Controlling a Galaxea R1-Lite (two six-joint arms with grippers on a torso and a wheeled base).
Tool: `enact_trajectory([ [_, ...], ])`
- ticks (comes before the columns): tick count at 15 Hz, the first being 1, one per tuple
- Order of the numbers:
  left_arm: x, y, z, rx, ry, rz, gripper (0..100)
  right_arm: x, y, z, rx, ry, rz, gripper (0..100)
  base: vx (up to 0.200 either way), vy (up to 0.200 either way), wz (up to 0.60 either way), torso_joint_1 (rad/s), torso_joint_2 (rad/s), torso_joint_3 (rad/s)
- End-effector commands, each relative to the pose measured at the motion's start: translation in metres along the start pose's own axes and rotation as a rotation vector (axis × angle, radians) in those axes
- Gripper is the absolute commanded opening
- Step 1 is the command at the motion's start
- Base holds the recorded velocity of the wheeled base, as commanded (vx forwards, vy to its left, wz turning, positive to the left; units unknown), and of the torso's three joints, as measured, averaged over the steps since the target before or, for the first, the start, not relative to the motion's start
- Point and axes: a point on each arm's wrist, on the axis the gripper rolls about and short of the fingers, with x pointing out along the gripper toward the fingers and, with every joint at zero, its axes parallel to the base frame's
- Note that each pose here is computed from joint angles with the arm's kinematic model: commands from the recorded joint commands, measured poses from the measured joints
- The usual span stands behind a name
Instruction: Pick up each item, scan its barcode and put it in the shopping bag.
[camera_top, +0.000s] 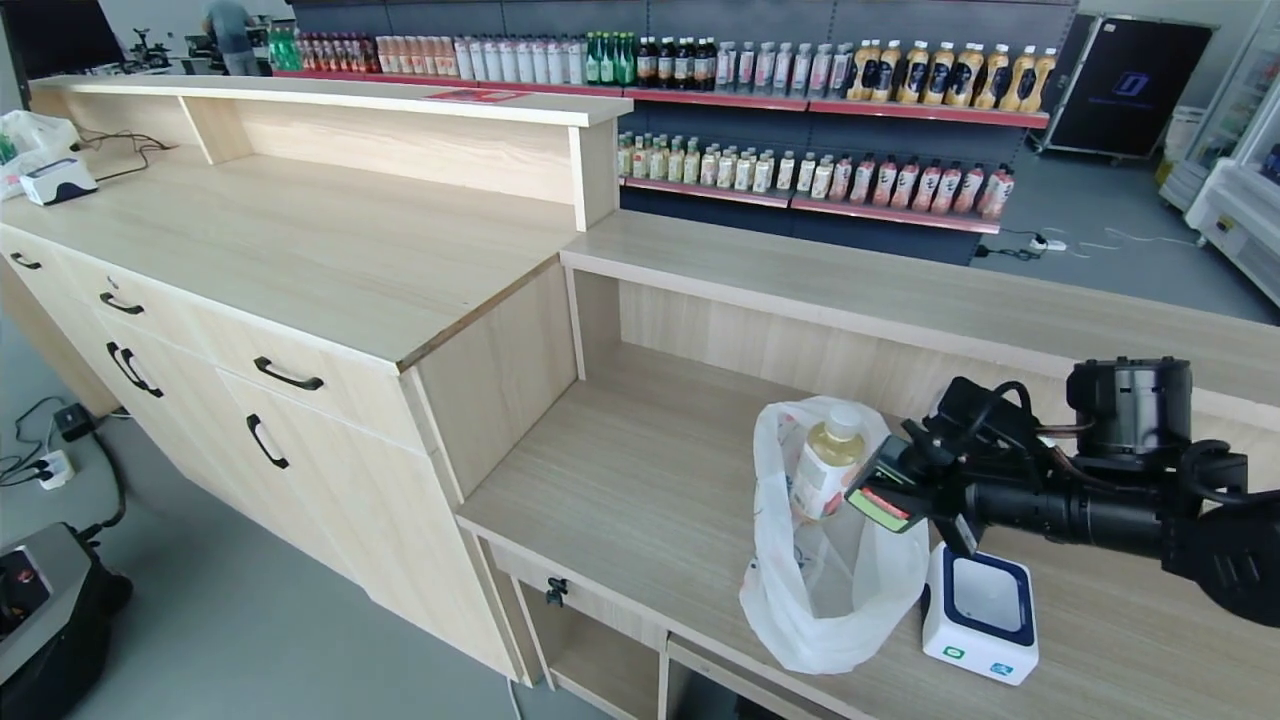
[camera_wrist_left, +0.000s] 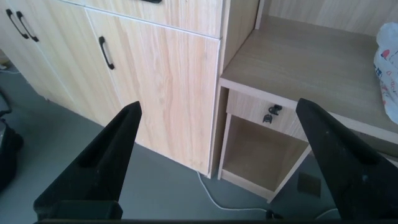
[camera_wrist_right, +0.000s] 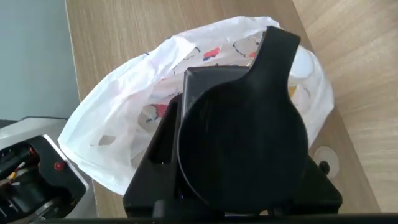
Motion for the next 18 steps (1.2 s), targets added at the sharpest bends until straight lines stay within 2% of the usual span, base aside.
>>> enact_trajectory([
  [1, 0.000, 0.000, 0.000, 0.000, -0.001, 0.000, 100, 0.034, 0.006, -0.030, 0.025, -0.013, 0.118, 0, 0.000, 0.000, 0.00, 0.000, 0.00, 0.000],
  [5, 0.000, 0.000, 0.000, 0.000, -0.001, 0.000, 100, 0.038, 0.003, -0.037, 0.004, -0.104, 0.151, 0, 0.000, 0.000, 0.00, 0.000, 0.00, 0.000],
  [7, 0.000, 0.000, 0.000, 0.000, -0.001, 0.000, 100, 0.029, -0.008, -0.051, -0.084, -0.164, 0.198, 0, 0.000, 0.000, 0.00, 0.000, 0.00, 0.000],
  [9, 0.000, 0.000, 0.000, 0.000, -0.001, 0.000, 100, 0.021, -0.017, -0.061, -0.078, -0.181, 0.214, 0, 0.000, 0.000, 0.00, 0.000, 0.00, 0.000],
  [13, 0.000, 0.000, 0.000, 0.000, 0.001, 0.000, 100, 0.009, -0.032, -0.075, 0.002, -0.142, 0.170, 0, 0.000, 0.000, 0.00, 0.000, 0.00, 0.000],
  [18, 0.000, 0.000, 0.000, 0.000, -0.001, 0.000, 100, 0.021, -0.035, -0.085, 0.096, -0.092, 0.214, 0, 0.000, 0.000, 0.00, 0.000, 0.00, 0.000],
])
